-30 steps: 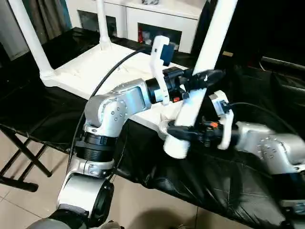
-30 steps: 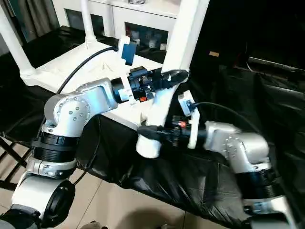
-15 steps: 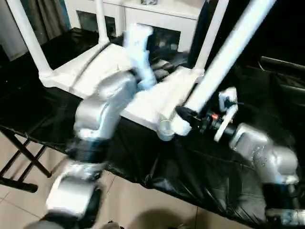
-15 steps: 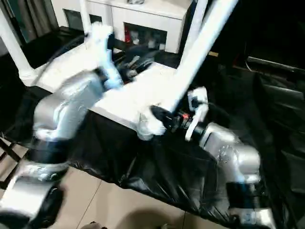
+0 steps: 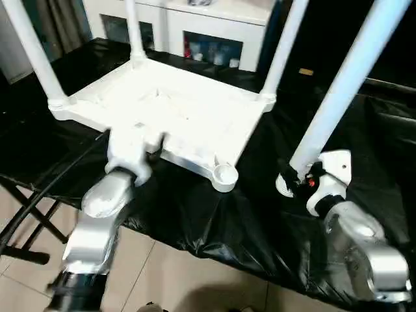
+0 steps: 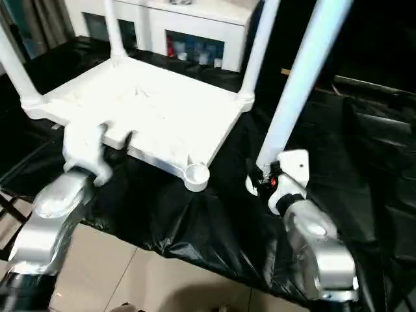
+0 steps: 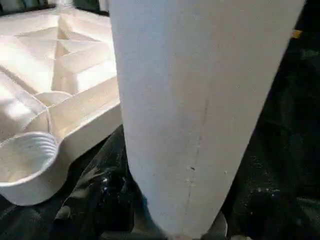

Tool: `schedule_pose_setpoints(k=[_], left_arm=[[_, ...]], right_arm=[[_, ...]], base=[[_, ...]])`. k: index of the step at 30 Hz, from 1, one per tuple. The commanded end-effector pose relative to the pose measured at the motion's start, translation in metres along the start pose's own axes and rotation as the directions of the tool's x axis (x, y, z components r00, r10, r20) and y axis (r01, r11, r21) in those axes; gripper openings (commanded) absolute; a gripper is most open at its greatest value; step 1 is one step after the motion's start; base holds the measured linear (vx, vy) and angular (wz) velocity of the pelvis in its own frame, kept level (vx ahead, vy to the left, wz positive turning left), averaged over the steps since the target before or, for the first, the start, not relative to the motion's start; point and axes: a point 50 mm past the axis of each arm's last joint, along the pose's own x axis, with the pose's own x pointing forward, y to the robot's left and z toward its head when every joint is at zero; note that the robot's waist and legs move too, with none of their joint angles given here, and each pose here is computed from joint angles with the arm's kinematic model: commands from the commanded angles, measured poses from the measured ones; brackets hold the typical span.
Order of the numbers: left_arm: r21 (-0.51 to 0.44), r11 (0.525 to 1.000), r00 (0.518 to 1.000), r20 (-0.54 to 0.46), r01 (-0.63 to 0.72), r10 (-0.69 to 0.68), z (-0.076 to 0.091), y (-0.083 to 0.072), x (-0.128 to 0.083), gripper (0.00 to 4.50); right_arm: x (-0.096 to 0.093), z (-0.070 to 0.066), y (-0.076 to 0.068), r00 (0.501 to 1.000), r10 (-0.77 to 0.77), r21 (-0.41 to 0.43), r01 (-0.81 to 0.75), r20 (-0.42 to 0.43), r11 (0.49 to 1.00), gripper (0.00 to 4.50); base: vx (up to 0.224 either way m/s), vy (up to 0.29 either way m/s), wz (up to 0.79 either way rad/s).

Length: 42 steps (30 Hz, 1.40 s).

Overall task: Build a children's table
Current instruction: Pick table leg, then move to table

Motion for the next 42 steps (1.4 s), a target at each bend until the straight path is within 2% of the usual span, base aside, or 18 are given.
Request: schedule_pose_setpoints(k=[1, 5, 6, 7, 14, 18, 26, 32, 42], left_arm=[[0.008, 1.0, 0.999, 0.043, -0.011, 0.01, 0.01, 0.002, 0.004, 2.9], [0.095, 0.994, 0.997, 0.064, -0.05, 0.044, 0.015, 0.007, 0.004, 2.9], [0.143, 0.988, 0.997, 0.055, -0.06, 0.053, 0.014, 0.008, 0.004, 2.9], [0.148, 0.987, 0.998, 0.039, -0.056, 0.051, 0.012, 0.009, 0.004, 2.9], [0.076, 0.994, 0.997, 0.007, -0.079, 0.079, 0.006, 0.014, 0.0, 2.9], [0.032, 0.997, 0.998, 0.008, -0.069, 0.069, 0.006, 0.015, -0.002, 2.9], [0.046, 0.999, 0.999, 0.024, 0.021, -0.022, 0.005, 0.007, -0.009, 2.9], [0.044, 0.998, 0.999, 0.013, 0.041, -0.041, 0.004, 0.005, -0.012, 2.9], [0.036, 0.997, 0.998, 0.0, 0.069, -0.069, 0.002, 0.004, -0.013, 2.9]], right_arm=[[-0.002, 0.003, -0.005, 0.998, -0.053, 0.015, 0.052, 0.033, 0.999, 1.91], [-0.005, -0.001, -0.002, 0.996, -0.086, 0.057, 0.084, 0.037, 0.995, 1.91], [-0.006, -0.002, -0.001, 0.995, -0.098, 0.066, 0.096, 0.035, 0.993, 1.91], [-0.006, -0.004, 0.001, 0.995, -0.095, 0.075, 0.092, 0.029, 0.993, 1.91], [-0.006, -0.008, 0.007, 0.992, -0.124, 0.107, 0.122, 0.018, 0.987, 1.91], [-0.006, -0.008, 0.007, 0.996, -0.09, 0.072, 0.087, 0.029, 0.994, 1.91], [-0.006, -0.007, 0.013, 0.999, 0.003, 0.065, -0.006, 0.037, 0.998, 1.91], [-0.005, -0.007, 0.017, 0.999, 0.035, 0.062, -0.037, 0.036, 0.997, 1.91], [-0.008, -0.01, 0.018, 0.999, 0.041, 0.063, -0.043, 0.032, 0.997, 1.91]], base=[[-0.032, 0.129, -0.61], [-0.021, 0.163, -0.44], [-0.053, 0.239, -0.44], [-0.097, 0.342, -0.41], [-0.042, 0.115, -0.03], [-0.106, -0.096, -0.02], [-0.062, -0.041, 0.04], [0.0, 0.0, 0.0], [0.126, 0.0, 0.0]])
